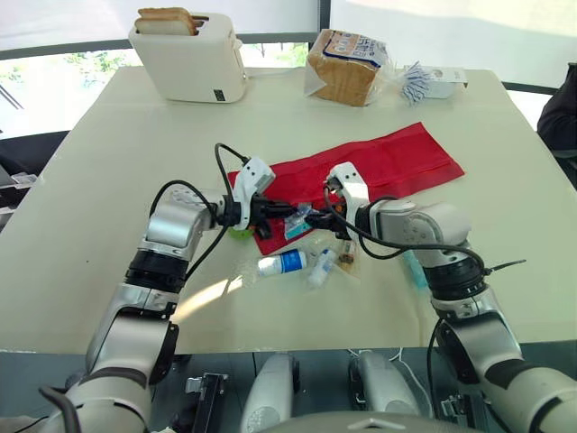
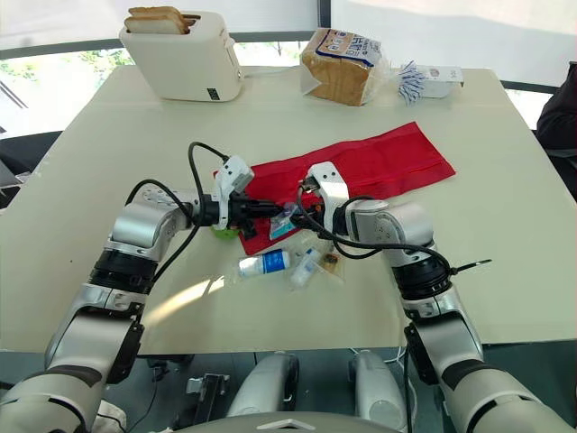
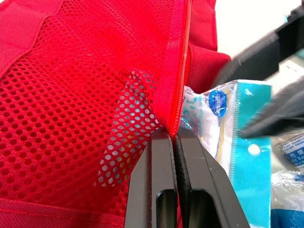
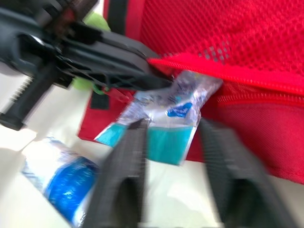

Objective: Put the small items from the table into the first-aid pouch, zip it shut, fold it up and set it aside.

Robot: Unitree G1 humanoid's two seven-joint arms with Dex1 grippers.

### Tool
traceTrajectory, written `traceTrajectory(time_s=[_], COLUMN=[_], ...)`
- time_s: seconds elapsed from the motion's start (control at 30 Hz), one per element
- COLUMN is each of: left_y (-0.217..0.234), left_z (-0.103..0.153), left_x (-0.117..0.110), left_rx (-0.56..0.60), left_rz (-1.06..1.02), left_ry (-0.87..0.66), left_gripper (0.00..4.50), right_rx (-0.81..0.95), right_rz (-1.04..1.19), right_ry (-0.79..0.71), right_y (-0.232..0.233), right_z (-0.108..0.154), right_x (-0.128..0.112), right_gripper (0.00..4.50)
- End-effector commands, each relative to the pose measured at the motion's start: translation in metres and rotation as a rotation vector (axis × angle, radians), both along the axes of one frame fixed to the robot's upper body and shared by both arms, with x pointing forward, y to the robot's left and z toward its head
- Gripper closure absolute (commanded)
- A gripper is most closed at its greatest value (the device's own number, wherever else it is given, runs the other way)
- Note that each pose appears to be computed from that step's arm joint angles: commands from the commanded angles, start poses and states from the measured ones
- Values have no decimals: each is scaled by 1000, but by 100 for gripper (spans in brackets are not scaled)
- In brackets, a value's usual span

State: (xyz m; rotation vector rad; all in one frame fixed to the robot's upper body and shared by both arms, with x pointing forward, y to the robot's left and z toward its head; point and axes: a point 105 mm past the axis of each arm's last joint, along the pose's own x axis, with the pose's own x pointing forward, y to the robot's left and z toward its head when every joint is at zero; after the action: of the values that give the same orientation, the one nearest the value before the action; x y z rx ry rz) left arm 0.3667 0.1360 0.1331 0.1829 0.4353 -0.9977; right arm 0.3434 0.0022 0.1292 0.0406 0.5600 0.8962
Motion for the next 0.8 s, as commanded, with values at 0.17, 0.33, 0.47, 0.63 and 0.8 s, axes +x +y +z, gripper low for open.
traceTrajectory(time_s=[0.17, 0.33, 0.47, 0.63, 0.8], left_y=[-3, -3, -3, 2, 6], left_z=[19, 21, 23, 23, 24], left_x=[-3, -6, -6, -2, 3], left_rx=[-45, -46, -46, -24, -26], left_rz=[-36, -49, -41, -5, 11], left_ry=[-69, -71, -76, -82, -80], left_gripper=[450, 450, 450, 450, 450], right_rx=[59, 115, 130, 159, 134], right_rz=[-14, -96, -118, -126, -26], right_ry=[-31, -38, -43, -51, -153], right_y=[10, 18, 28, 42, 30], right_z=[8, 13, 12, 10, 19], right_x=[7, 20, 25, 26, 18], right_gripper=[448, 448, 448, 448, 393])
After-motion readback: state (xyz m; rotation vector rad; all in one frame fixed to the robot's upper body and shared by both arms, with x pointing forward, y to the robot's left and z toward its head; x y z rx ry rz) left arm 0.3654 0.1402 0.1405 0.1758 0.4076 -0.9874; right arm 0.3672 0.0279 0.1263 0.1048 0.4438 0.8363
